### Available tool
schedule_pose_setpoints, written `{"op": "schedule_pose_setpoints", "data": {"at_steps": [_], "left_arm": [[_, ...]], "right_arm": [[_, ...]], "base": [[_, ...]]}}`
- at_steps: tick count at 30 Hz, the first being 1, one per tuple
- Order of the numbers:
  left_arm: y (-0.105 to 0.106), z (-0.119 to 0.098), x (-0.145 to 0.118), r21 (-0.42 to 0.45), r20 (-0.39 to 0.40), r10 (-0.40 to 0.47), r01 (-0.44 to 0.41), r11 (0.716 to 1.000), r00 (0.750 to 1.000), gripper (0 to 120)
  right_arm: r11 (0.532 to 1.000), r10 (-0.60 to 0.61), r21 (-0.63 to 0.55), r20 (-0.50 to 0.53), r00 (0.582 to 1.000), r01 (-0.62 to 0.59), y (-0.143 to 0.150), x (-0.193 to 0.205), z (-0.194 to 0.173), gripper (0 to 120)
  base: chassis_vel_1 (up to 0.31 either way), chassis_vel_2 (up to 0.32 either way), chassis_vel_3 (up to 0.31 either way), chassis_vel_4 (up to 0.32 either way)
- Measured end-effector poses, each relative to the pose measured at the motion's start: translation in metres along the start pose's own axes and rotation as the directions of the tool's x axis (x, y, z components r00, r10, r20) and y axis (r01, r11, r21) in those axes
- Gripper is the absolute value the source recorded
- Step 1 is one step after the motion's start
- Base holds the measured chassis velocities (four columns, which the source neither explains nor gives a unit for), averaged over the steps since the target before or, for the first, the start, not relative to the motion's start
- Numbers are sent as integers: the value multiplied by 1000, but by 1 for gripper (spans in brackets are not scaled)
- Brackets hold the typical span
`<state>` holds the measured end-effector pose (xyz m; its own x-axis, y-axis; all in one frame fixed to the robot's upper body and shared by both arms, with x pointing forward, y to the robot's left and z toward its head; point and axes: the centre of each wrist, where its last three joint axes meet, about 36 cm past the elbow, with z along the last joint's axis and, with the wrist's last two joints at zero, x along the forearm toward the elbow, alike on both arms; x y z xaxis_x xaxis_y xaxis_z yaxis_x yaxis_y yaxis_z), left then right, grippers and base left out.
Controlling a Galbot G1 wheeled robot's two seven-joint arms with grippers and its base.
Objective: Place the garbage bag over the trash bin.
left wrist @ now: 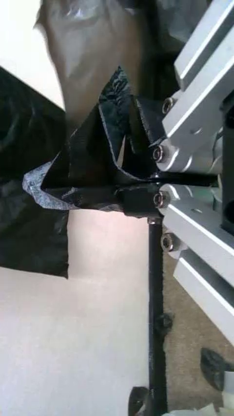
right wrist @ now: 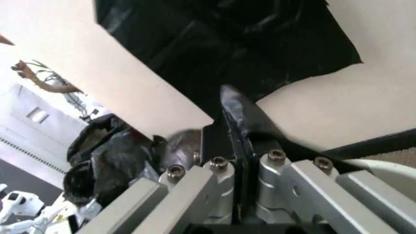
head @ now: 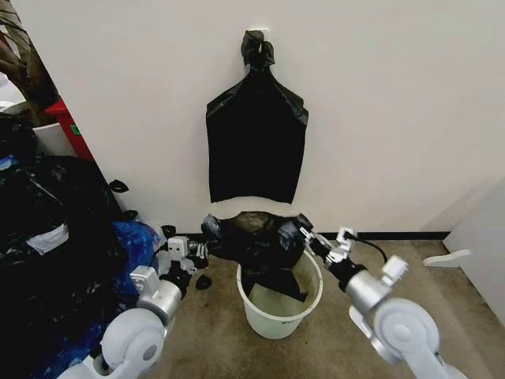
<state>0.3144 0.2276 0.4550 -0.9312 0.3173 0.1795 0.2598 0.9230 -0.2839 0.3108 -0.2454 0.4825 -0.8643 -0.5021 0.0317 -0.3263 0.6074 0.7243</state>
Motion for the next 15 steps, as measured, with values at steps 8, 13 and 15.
{"op": "schedule_pose_setpoints", "data": {"at_steps": [8,13,15], "left_arm": [[-13,9,32,-19,-36,-25,24,1000,999,0],[-19,30,55,-32,-83,-46,43,999,995,0],[-20,32,57,-33,-90,-47,44,998,995,0]], "right_arm": [[998,58,-3,-48,997,-58,23,33,-4,0],[984,175,1,-125,977,-177,14,54,15,0],[981,191,8,-138,972,-192,12,59,19,0]], "base": [[0,0,0,0],[0,0,0,0],[0,0,0,0]]}}
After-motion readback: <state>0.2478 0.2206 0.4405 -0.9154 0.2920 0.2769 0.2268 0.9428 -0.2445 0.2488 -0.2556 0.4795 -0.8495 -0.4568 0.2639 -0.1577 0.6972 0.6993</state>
